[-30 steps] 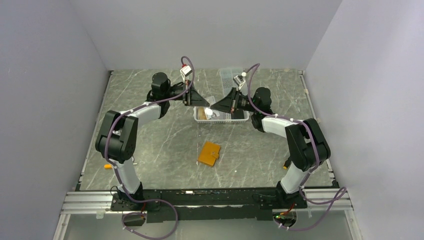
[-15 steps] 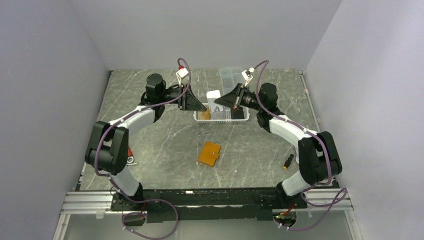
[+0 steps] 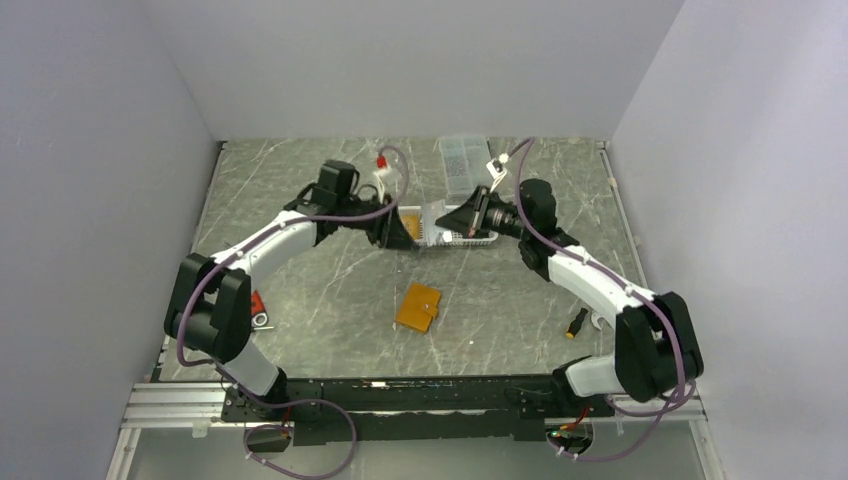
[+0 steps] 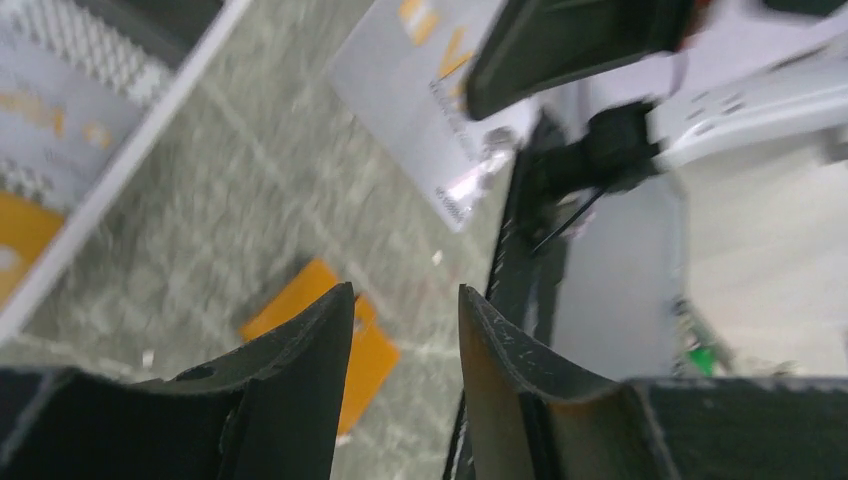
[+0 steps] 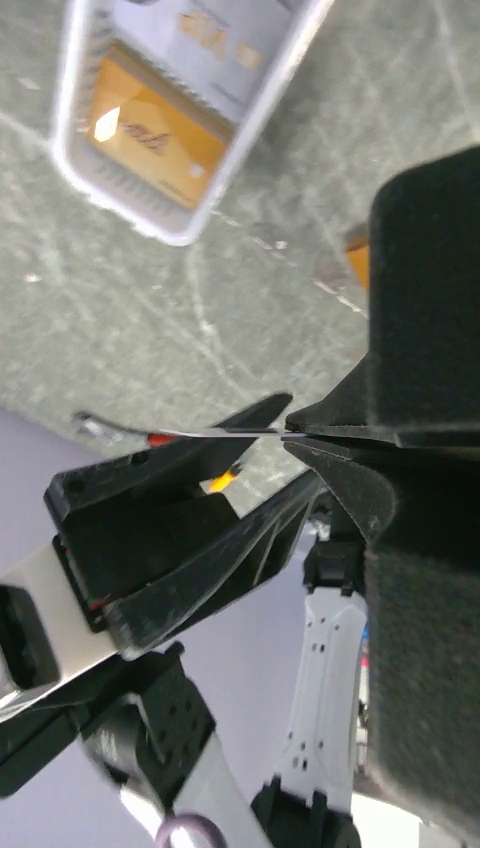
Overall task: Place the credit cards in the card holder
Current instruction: Open the card holder at the center of the board.
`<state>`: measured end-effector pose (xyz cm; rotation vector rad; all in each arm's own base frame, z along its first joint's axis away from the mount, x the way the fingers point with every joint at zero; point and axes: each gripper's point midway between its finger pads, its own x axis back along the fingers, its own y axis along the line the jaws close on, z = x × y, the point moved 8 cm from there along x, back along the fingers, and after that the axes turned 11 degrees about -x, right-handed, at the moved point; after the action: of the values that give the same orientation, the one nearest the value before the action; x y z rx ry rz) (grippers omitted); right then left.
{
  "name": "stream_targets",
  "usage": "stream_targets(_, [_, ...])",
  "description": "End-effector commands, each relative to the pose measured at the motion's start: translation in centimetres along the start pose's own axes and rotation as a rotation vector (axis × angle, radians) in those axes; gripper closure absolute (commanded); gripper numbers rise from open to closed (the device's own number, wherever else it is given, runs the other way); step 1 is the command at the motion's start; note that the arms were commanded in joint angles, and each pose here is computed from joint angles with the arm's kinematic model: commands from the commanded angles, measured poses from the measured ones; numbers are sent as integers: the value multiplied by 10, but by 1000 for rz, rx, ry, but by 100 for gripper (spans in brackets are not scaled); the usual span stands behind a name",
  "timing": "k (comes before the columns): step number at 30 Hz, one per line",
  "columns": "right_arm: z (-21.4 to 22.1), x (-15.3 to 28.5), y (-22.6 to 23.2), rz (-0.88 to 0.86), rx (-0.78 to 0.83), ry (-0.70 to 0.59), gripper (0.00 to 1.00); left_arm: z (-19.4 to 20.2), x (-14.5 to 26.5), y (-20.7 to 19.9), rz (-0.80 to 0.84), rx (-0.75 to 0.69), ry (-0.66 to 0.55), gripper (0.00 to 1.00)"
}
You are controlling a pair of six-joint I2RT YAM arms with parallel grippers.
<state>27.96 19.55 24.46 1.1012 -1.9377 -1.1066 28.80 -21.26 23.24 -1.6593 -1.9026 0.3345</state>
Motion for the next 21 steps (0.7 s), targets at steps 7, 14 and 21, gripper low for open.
stream_targets(7, [106,-11,-36,514,44,107,100,74,24,-1,-223,-252,336,49])
stream_targets(14, [140,-28,-39,673,30,179,100,76,54,-17,-289,-310,352,49])
stream_targets(21, [148,-26,-54,844,7,190,100,73,68,-22,-339,-330,351,48])
